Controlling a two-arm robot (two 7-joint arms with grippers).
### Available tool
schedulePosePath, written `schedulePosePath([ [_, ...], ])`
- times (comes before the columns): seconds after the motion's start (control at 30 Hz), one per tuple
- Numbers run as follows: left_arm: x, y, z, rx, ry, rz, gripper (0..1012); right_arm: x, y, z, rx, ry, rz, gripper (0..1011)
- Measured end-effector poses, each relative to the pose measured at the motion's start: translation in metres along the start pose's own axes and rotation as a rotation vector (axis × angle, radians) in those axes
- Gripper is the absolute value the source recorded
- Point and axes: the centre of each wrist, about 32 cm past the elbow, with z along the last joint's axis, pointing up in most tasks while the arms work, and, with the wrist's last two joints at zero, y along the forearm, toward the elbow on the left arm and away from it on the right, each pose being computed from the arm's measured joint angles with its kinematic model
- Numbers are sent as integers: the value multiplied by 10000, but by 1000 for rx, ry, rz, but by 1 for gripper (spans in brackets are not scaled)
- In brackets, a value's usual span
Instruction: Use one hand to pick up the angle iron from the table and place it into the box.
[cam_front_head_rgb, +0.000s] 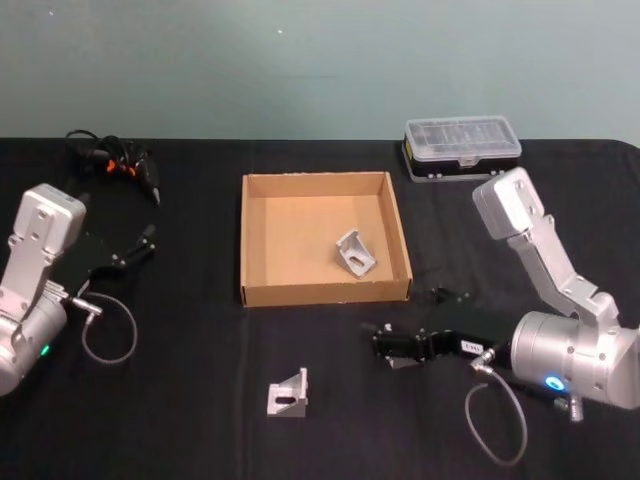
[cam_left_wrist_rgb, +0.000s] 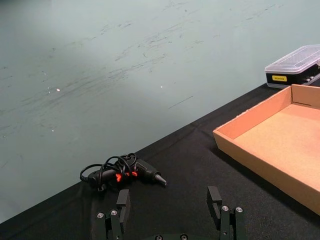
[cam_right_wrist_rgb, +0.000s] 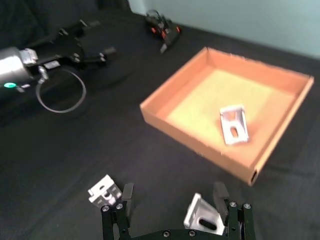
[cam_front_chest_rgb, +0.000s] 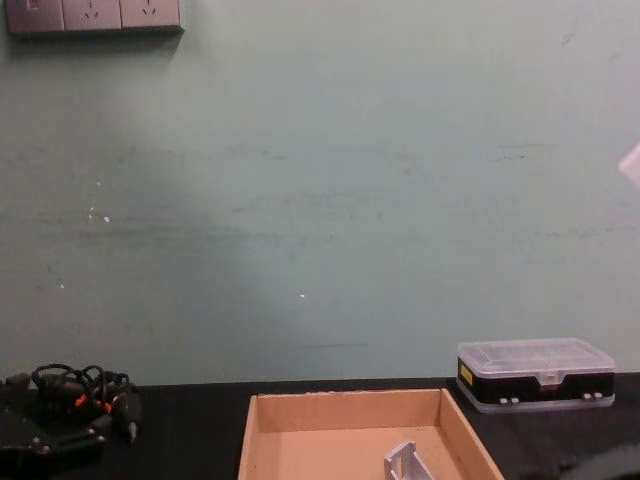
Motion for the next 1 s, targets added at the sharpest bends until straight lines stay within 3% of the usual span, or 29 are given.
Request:
schedulePosePath([
  [0.23, 0, 0, 0, 0, 0, 0, 1011, -8, 65, -26, -79, 93, -63, 1000],
  [0.4, 0, 0, 0, 0, 0, 0, 1011, 5, 119, 44, -124, 133, -87, 1000],
  [0.6, 0, 0, 0, 0, 0, 0, 1011, 20, 171, 113, -151, 128, -77, 1000],
  [1.0, 0, 0, 0, 0, 0, 0, 1011, 40, 287, 187, -209, 65, -41, 1000],
])
